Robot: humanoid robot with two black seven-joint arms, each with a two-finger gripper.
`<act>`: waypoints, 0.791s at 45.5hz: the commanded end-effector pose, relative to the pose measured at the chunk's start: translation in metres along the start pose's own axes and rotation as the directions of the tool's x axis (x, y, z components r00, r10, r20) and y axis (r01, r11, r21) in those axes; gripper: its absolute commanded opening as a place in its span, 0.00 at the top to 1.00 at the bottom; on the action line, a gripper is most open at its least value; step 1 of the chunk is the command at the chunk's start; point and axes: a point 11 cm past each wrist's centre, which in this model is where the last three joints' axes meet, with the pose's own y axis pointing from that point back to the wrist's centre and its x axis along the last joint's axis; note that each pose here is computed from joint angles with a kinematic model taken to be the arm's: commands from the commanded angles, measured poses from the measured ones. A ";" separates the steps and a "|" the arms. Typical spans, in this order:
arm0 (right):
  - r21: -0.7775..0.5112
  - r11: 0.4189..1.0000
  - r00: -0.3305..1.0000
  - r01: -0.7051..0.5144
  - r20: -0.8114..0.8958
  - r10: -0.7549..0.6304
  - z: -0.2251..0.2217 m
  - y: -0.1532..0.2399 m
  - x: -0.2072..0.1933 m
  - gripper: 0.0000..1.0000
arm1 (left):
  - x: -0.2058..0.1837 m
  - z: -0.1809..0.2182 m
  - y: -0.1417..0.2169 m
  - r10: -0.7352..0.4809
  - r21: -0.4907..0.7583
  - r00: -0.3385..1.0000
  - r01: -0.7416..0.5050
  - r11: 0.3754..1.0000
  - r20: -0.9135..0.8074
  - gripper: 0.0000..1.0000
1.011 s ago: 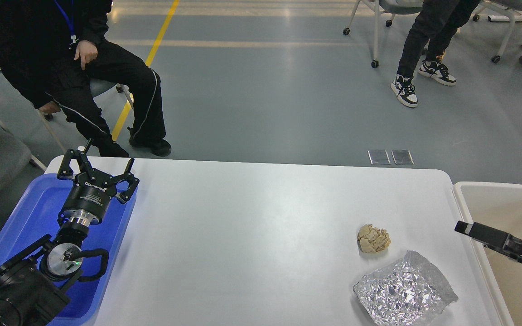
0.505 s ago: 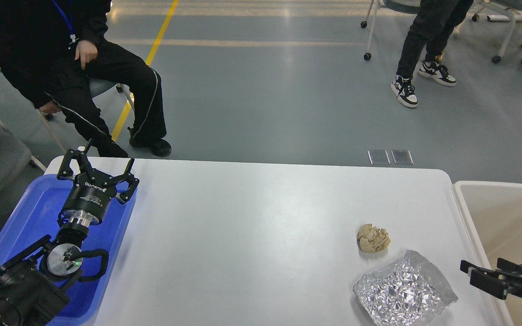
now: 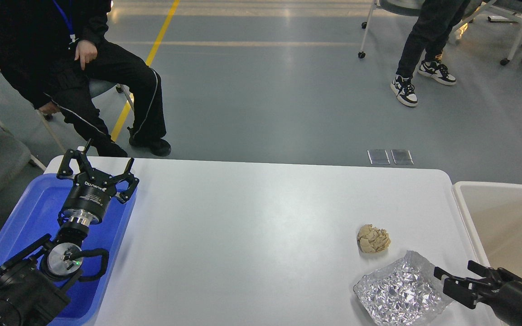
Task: Tidy desktop
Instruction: 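Lower the right gripper and move it toward the silver foil wrapper, then close the right gripper on the edge of the silver foil wrapper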
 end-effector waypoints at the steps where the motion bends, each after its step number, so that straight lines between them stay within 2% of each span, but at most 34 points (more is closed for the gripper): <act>1: 0.012 0.998 0.997 0.062 -0.046 -0.061 0.002 -0.020 -0.014 0.00 | 0.000 0.000 0.000 0.000 0.000 1.000 0.000 1.000 0.000 0.00; 5: 0.009 0.996 0.994 0.089 -0.072 -0.088 0.006 -0.033 -0.007 0.00 | 0.000 0.000 0.000 0.000 0.000 1.000 0.000 1.000 0.000 0.00; 17: -0.008 0.992 0.992 0.125 -0.003 -0.125 0.005 -0.050 0.005 0.00 | 0.000 0.000 0.000 0.000 0.000 1.000 0.000 1.000 0.000 0.00; 30: -0.013 0.974 0.969 0.228 -0.090 -0.228 0.012 -0.054 -0.018 0.00 | 0.000 0.000 0.001 0.000 0.001 1.000 0.000 1.000 -0.001 0.00; 36: -0.017 0.972 0.966 0.236 -0.106 -0.236 0.014 -0.055 -0.017 0.00 | 0.000 0.000 0.000 -0.001 0.000 1.000 0.001 1.000 -0.001 0.00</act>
